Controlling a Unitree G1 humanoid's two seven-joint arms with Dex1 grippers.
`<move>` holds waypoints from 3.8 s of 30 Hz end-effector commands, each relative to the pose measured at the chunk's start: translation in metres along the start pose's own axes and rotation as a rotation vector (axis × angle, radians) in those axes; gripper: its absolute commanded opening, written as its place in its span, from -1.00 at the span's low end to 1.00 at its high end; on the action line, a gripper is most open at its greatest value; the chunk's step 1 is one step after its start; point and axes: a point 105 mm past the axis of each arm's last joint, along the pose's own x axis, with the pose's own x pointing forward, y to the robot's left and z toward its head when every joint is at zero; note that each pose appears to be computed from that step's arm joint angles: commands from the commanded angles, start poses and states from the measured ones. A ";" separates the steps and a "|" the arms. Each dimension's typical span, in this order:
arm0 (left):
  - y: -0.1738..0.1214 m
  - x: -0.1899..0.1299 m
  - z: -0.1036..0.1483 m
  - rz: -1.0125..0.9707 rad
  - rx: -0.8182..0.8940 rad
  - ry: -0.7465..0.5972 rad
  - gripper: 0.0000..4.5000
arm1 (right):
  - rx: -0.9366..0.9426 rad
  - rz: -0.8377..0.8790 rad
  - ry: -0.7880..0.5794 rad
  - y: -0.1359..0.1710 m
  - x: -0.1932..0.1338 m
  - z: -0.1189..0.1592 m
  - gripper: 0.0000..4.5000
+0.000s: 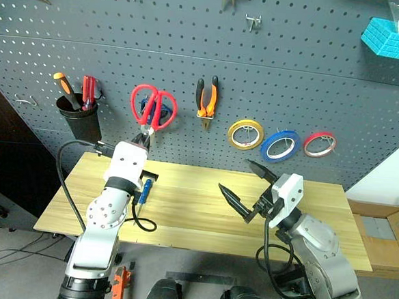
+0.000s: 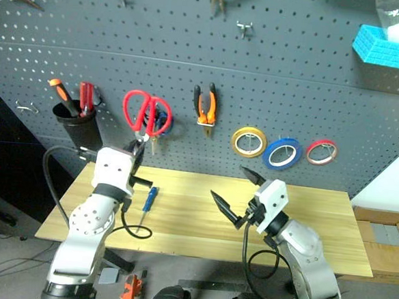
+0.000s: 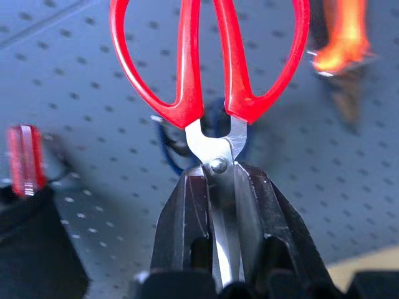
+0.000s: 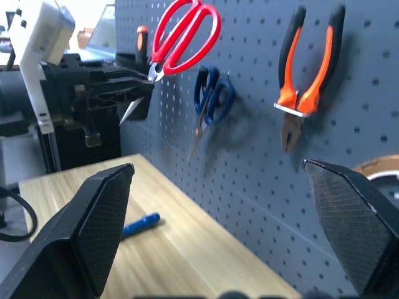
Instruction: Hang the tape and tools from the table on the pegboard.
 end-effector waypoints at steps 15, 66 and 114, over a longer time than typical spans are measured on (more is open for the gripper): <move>-0.015 0.001 -0.033 -0.005 -0.149 0.139 -0.90 | -0.018 -0.023 -0.090 -0.005 0.019 0.026 1.00; -0.001 0.010 -0.149 -0.208 -0.182 0.707 1.00 | -0.045 0.234 0.137 0.052 0.056 -0.010 1.00; 0.045 -0.004 -0.038 0.266 -0.062 0.314 -0.79 | 0.102 0.110 0.017 0.021 0.052 0.013 1.00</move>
